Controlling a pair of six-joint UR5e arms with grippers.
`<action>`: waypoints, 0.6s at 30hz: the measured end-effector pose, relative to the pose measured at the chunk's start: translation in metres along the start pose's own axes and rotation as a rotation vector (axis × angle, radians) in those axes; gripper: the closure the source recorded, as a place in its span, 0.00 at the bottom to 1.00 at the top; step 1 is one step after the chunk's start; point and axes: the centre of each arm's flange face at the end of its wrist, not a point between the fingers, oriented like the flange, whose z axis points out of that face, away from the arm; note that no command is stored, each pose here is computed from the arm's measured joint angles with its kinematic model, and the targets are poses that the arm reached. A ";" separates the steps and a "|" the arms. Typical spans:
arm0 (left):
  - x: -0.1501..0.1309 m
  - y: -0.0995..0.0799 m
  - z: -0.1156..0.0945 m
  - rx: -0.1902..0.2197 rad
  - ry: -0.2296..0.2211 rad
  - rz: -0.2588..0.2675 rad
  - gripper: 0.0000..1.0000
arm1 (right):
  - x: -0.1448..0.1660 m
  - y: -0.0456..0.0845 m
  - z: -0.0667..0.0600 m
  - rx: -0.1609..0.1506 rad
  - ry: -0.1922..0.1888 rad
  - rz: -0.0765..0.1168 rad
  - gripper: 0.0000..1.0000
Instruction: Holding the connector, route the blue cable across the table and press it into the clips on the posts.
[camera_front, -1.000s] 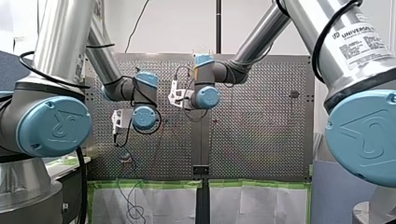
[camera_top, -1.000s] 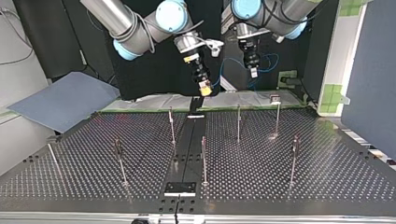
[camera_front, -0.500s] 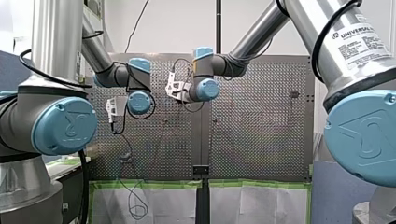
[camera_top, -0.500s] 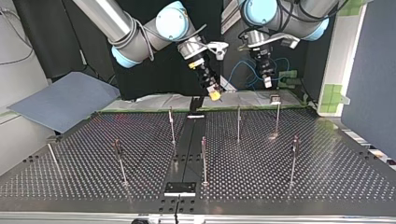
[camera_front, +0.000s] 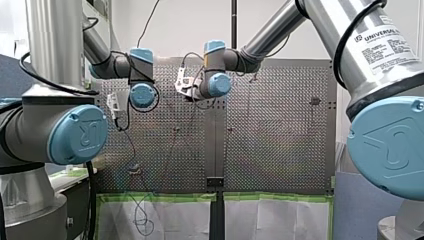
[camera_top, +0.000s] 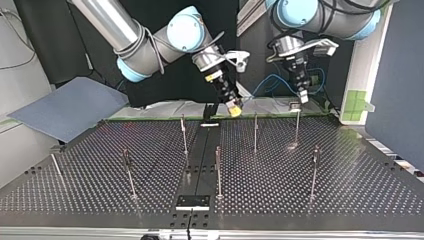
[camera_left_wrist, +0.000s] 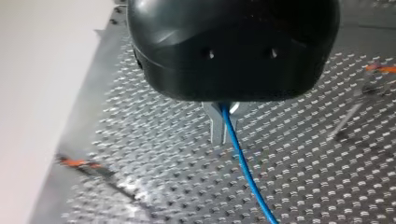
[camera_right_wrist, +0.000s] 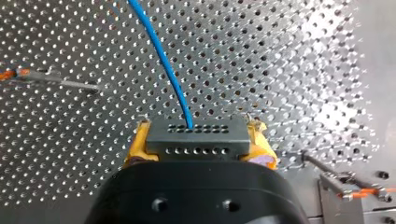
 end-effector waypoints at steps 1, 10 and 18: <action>-0.005 0.000 0.002 -0.002 -0.006 -0.004 1.00 | 0.004 -0.001 0.001 0.001 0.000 0.000 1.00; -0.040 -0.004 0.018 -0.021 -0.042 -0.020 1.00 | 0.033 -0.006 0.010 -0.005 0.001 0.004 1.00; -0.065 -0.005 0.040 -0.047 -0.072 -0.019 1.00 | 0.064 -0.008 0.019 -0.004 0.033 0.038 1.00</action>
